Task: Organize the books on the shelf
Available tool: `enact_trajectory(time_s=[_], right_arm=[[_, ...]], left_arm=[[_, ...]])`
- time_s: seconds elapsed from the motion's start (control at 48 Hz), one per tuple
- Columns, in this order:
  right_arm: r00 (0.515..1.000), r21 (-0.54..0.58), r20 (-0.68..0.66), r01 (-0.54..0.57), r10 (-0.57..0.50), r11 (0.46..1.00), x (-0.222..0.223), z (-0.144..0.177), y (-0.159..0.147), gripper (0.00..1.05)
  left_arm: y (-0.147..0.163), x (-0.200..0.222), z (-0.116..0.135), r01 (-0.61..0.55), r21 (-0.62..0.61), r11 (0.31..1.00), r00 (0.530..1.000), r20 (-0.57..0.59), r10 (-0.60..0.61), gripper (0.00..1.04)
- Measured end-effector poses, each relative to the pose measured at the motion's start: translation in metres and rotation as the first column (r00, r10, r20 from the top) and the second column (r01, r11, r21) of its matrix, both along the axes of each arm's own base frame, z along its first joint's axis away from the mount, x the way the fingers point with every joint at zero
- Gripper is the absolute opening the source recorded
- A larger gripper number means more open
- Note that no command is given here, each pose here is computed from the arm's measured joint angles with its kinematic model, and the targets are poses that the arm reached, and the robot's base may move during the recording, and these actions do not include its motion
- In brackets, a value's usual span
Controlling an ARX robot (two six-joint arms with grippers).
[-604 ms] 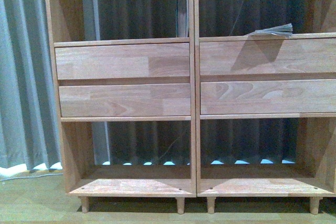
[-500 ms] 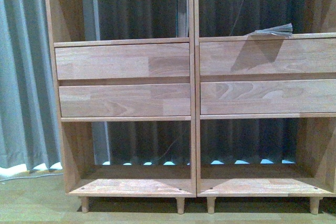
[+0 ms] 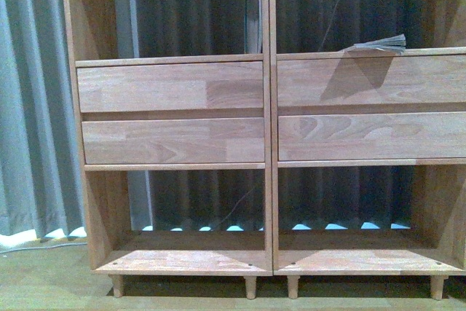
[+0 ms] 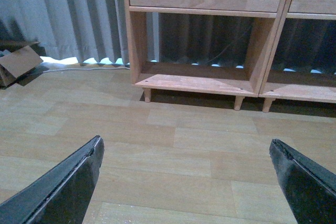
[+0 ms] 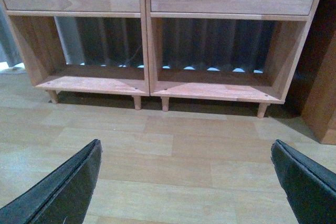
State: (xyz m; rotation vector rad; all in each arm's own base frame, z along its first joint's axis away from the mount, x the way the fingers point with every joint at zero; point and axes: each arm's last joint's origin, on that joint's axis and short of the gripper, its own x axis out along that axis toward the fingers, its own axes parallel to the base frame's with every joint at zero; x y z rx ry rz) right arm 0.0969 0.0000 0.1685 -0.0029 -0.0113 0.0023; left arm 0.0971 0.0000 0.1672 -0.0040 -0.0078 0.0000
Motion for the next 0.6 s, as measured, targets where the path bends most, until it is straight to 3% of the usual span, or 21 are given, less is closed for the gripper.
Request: enact_trajectory(time_s=[0.604], right_arm=[[1.0, 0.0, 0.0, 0.0, 0.0, 1.0, 0.0, 0.0, 0.0, 0.98]], left_arm=[[0.0, 0.0, 0.0, 0.0, 0.0, 1.0, 1.0, 0.0, 0.0, 0.97]])
